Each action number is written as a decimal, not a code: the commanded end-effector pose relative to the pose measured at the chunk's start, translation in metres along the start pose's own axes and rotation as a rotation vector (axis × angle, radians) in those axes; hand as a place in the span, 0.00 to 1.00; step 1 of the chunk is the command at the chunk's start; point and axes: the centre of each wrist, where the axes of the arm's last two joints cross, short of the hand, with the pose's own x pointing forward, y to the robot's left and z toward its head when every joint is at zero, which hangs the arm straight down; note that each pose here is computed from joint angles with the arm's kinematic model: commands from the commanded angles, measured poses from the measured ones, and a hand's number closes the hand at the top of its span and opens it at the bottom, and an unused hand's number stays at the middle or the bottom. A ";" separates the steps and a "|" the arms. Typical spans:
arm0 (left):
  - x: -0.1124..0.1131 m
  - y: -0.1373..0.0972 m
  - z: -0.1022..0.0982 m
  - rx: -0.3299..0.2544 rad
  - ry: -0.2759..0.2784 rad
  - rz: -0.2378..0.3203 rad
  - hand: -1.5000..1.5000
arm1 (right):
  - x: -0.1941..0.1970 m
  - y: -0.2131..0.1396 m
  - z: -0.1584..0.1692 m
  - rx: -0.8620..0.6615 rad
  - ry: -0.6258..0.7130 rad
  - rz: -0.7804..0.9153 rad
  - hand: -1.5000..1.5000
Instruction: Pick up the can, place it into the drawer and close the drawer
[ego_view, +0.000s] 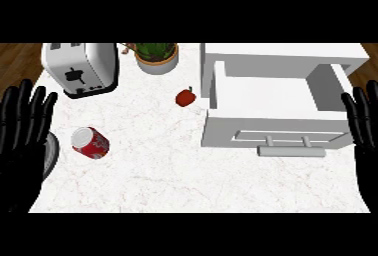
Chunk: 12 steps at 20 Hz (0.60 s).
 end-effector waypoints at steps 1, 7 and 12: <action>0.008 0.001 0.015 0.060 -0.008 -0.008 0.00 | 0.000 -0.001 -0.008 -0.006 -0.009 0.018 0.00; -0.025 0.042 0.050 0.482 0.310 -0.106 0.00 | -0.021 -0.012 0.015 -0.148 0.262 -0.025 0.00; 0.003 0.046 0.054 0.546 0.384 -0.115 0.00 | -0.016 -0.007 0.013 -0.144 0.316 -0.047 0.00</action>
